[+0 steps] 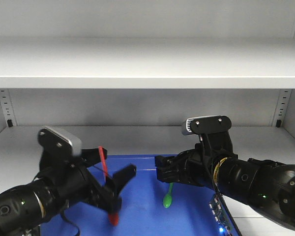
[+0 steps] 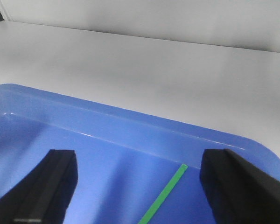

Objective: Sort red and green spoons into left cabinet

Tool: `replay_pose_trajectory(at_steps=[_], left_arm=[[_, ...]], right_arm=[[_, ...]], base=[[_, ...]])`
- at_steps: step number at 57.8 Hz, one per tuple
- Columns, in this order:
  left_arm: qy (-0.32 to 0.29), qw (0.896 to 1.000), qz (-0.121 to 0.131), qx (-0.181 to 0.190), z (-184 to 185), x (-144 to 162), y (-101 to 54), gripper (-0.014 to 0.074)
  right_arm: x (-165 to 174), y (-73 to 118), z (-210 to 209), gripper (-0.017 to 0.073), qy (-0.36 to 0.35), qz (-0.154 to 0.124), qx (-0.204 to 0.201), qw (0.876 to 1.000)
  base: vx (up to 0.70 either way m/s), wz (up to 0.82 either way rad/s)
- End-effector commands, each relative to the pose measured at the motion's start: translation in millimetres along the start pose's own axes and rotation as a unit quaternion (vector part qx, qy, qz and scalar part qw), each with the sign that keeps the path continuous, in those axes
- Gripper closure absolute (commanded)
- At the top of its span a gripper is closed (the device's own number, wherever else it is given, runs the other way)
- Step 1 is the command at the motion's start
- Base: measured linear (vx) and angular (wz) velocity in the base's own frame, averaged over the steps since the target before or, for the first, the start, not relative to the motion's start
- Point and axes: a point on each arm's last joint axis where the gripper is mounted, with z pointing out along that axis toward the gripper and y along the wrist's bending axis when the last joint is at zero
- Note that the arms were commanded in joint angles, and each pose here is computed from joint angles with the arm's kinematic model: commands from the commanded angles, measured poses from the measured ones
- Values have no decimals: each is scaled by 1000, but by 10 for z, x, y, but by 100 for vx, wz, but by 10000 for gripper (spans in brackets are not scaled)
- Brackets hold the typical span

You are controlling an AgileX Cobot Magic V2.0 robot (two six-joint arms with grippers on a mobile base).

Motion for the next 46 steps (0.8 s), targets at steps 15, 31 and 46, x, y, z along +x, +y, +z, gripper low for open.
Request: replay_pose_trajectory(at_steps=[15, 31, 46], left_arm=[[-18, 1000, 16, -14, -49, -173, 25, 22], [-102, 951, -273, -104, -86, -265, 231, 22], [-106, 944, -291, -112, -91, -262, 248, 22]], right_arm=[[-248, 63, -131, -22, -52, -7, -25, 998], [-248, 63, -131, -22, -52, -7, -25, 998], [-248, 63, -131, -22, -52, -7, -25, 998]], base=[[0, 0], [0, 0], [0, 0]])
